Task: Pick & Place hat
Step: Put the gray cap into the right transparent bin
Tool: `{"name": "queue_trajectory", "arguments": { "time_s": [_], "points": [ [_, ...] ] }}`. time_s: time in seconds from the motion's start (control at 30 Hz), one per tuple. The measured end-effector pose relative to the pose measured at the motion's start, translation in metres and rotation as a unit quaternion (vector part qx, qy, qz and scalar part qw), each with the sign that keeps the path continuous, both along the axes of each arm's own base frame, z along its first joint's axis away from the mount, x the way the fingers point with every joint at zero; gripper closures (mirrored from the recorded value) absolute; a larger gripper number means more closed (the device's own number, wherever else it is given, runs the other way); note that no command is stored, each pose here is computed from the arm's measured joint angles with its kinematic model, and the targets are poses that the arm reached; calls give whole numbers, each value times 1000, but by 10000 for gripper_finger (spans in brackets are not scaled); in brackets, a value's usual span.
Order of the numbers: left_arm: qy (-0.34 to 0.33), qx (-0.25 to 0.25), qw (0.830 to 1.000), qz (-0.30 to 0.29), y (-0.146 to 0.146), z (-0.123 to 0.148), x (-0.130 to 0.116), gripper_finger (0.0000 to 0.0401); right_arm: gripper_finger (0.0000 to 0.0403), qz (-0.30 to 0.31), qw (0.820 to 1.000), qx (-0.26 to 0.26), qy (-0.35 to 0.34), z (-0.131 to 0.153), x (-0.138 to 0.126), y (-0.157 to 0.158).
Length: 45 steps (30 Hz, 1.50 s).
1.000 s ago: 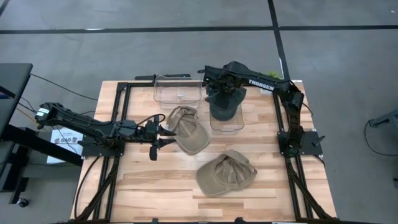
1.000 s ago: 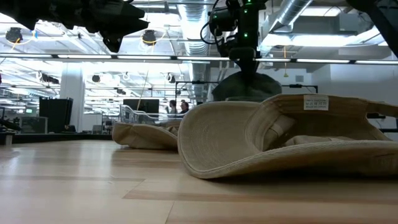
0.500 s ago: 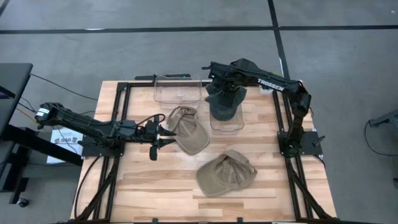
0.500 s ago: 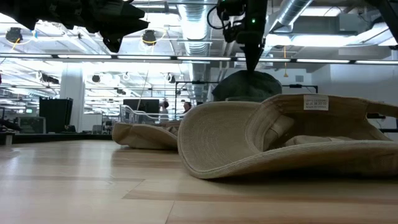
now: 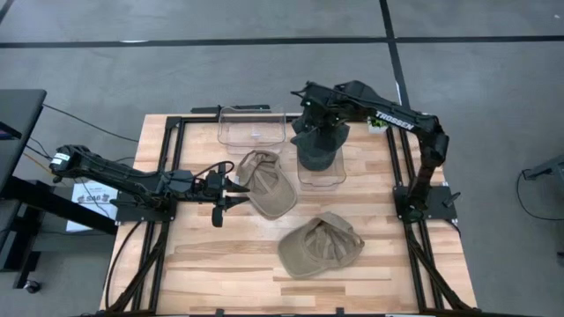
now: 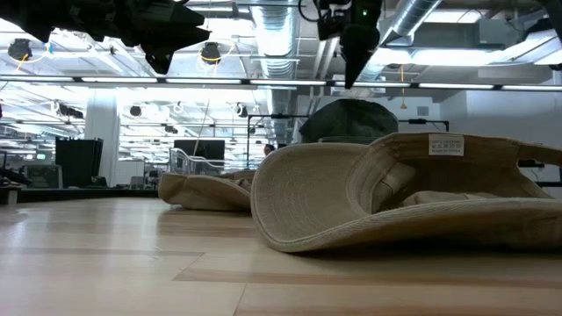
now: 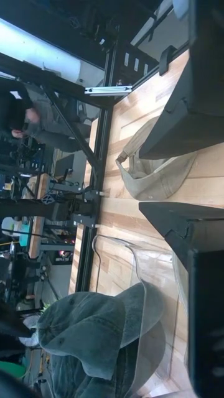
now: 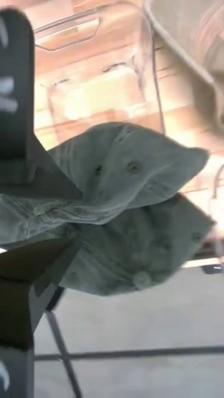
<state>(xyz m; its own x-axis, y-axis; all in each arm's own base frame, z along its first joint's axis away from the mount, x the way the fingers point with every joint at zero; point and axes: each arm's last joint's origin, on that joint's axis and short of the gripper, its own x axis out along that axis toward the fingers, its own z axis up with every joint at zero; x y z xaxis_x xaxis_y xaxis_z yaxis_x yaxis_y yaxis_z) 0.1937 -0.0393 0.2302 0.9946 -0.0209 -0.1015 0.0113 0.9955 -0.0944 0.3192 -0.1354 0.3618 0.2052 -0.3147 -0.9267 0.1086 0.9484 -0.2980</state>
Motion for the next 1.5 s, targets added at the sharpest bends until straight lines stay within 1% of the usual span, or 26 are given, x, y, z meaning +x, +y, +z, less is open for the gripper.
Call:
{"name": "queue_trajectory", "arguments": {
  "time_s": [0.13, 0.2, 0.27, 0.33, 0.4, 0.53, 0.67, 0.77, 0.87, 0.93, 1.0, 1.07, 1.13, 1.2, 1.27, 1.4, 1.5],
  "points": [
    [0, 0, 1000, 0, 0, 0, 0, 284, 376, 22, 999, -18, -32, 10, 0, 6],
    [1, 0, 1000, 0, 0, 0, 0, 284, 395, 31, 998, -18, -54, 15, 1, 9],
    [2, 0, 1000, 0, 0, 0, 0, 284, 392, 41, 996, 3, -80, 17, 4, 15],
    [4, 1, 1000, 0, 0, -1, 0, 284, 390, 60, 992, 39, -105, 16, 11, 22],
    [4, 1, 1000, 0, 0, -1, 0, 284, 396, 80, 989, 58, -110, 12, 19, 30],
    [4, 1, 1000, 0, 0, -1, 0, 284, 399, 68, 992, 37, -103, -8, 41, 43],
    [4, 2, 1000, 0, 0, -1, 0, 284, 402, 50, 997, 18, -55, -34, 52, 50],
    [4, 3, 1000, 0, 0, -1, 0, 284, 402, 38, 999, 9, -30, -47, 57, 50],
    [4, 3, 1000, 0, 0, -1, 0, 284, 402, 28, 999, -7, -15, -55, 61, 46],
    [4, 3, 1000, 0, 0, -1, 0, 284, 402, 24, 999, -13, -22, -61, 67, 40],
    [4, 3, 1000, 0, 0, -1, 0, 284, 402, 20, 1000, -11, -9, -68, 68, 34],
    [5, 3, 1000, 0, 0, -1, 0, 284, 402, 22, 999, -16, -20, -73, 75, 28],
    [4, 4, 1000, 0, 0, -1, 0, 284, 402, 19, 1000, -15, -10, -77, 74, 21],
    [5, 5, 1000, 0, 0, -1, 0, 284, 403, 16, 1000, -19, -17, -82, 78, 15],
    [4, 5, 1000, -1, 0, -1, 0, 284, 403, 13, 1000, -15, -1, -88, 77, 8],
    [4, 5, 1000, -3, -1, -1, 0, 284, 403, -2, 1000, -23, -11, -87, 75, -3],
    [4, 5, 1000, -3, -1, -1, 0, 284, 403, -16, 999, -44, -20, -84, 74, -10]
  ]
}}
